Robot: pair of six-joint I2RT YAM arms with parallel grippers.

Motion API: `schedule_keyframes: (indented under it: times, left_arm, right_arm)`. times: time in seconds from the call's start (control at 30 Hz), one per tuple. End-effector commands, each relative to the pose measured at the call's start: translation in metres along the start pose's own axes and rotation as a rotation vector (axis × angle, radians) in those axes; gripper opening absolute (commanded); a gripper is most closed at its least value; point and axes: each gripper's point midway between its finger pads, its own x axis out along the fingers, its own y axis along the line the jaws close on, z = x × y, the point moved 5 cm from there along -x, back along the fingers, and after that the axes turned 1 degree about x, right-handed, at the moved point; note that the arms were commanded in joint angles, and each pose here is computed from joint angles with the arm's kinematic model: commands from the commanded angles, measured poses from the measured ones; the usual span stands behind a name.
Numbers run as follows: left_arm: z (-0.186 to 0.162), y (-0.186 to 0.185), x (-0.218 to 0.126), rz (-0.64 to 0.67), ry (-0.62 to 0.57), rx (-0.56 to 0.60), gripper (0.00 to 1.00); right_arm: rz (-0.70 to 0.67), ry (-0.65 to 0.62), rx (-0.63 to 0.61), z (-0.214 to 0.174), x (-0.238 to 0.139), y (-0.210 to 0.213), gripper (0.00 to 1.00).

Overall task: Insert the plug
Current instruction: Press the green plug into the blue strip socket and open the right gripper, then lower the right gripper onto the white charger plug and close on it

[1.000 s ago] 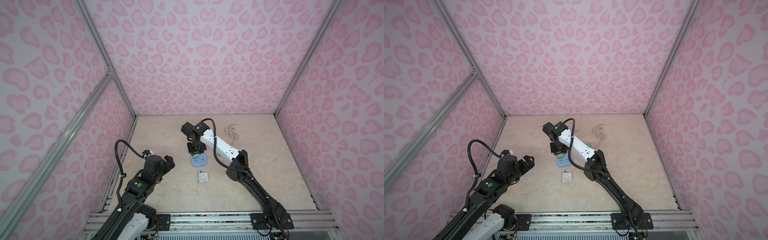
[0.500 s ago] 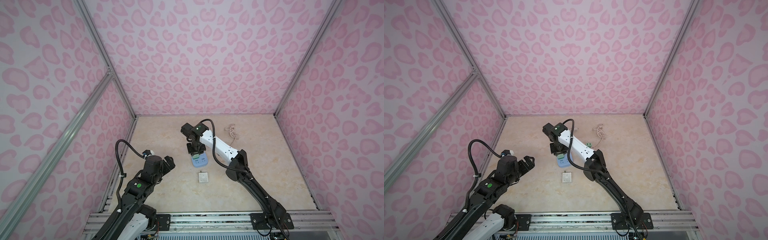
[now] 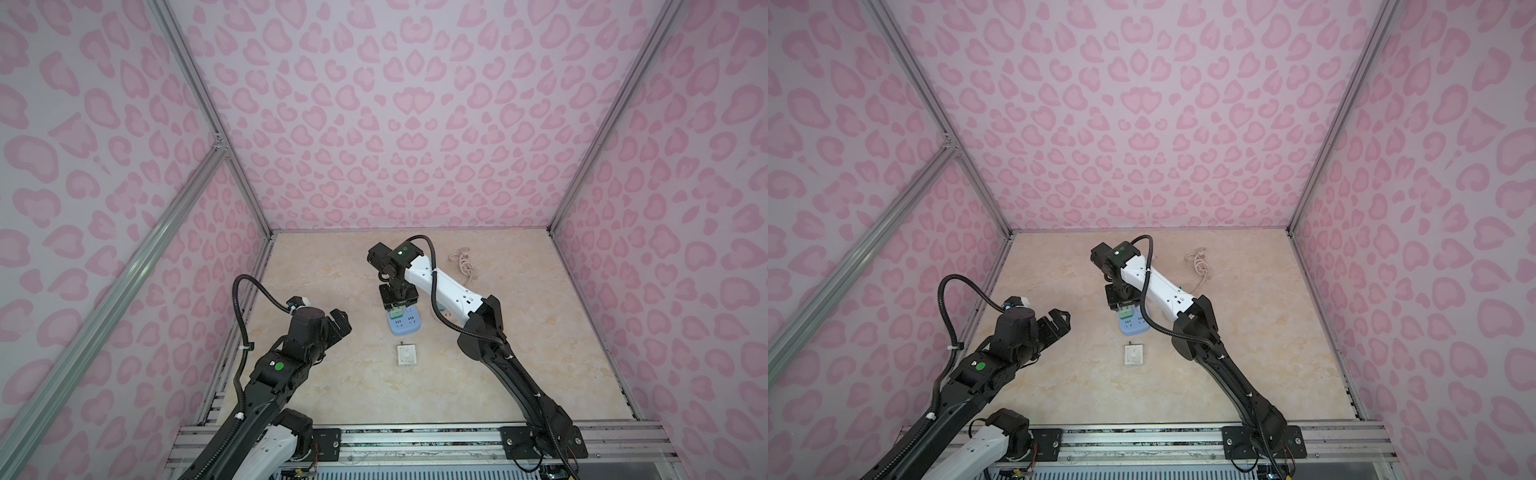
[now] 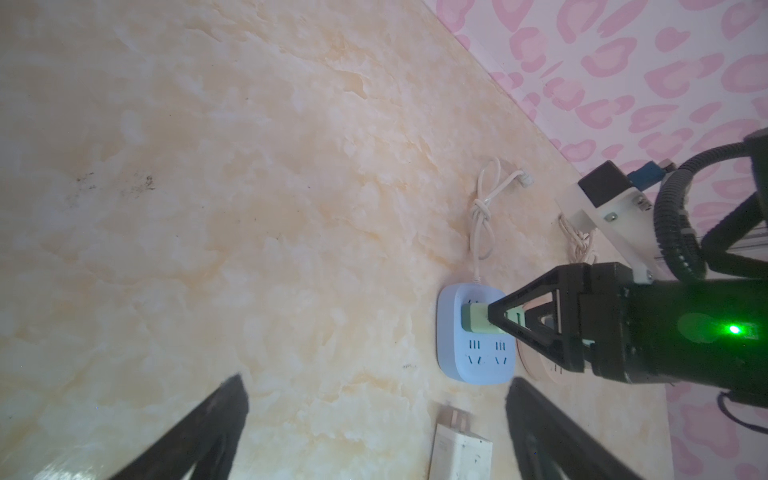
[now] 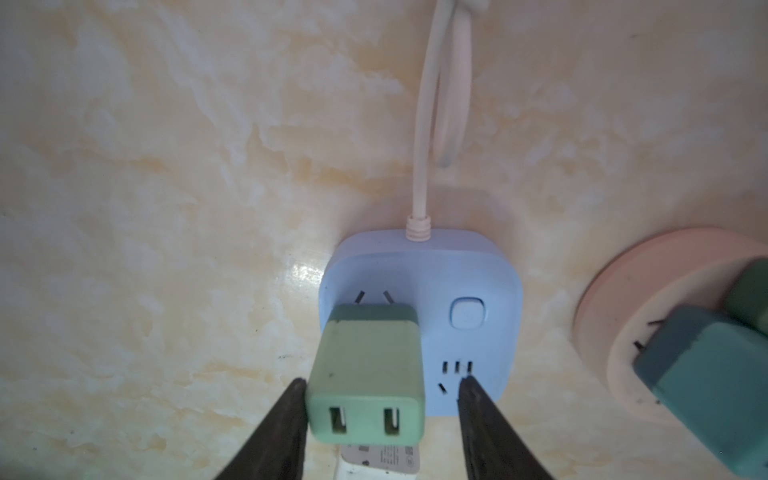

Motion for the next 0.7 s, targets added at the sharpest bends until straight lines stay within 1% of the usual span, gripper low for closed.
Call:
schedule_keyframes:
  times: [0.0,0.1,0.17,0.3,0.37,0.47,0.5,0.57,0.67]
  left_arm:
    - [0.005,-0.006,-0.001,-0.016,-0.011,0.002,0.99]
    - [0.005,-0.006,-0.002,-0.016,-0.004,-0.002,0.99]
    - [0.006,-0.007,-0.003,-0.019,-0.007,-0.003,0.99]
    - [0.008,-0.004,-0.008,0.001,-0.02,0.014,0.99]
    - [0.009,-0.001,-0.009,0.02,-0.027,0.023,0.99]
    - [0.008,0.002,-0.01,0.039,-0.03,0.027,0.99]
    - [0.008,0.003,-0.01,0.044,-0.03,0.025,0.99]
    - [0.007,0.004,-0.009,0.05,-0.027,0.021,0.99]
    - [0.005,0.004,-0.005,0.047,-0.016,0.01,0.99]
  right_arm:
    - [-0.003,0.01,-0.023,0.0,0.005,-0.001,0.6]
    - [-0.017,0.002,-0.035,-0.001,-0.001,-0.004,0.65]
    - [-0.039,-0.033,-0.053,-0.001,-0.011,-0.006,0.66]
    - [-0.098,-0.185,-0.079,-0.006,-0.049,-0.013,0.66]
    - [-0.099,-0.269,-0.079,-0.013,-0.067,-0.019,0.65]
    - [-0.093,-0.353,-0.086,-0.029,-0.076,-0.027,0.62]
    - [-0.084,-0.352,-0.079,-0.034,-0.076,-0.03,0.61]
    - [-0.046,-0.301,-0.093,-0.048,-0.072,-0.033,0.61]
    - [-0.008,-0.214,-0.116,-0.071,-0.052,-0.027,0.63]
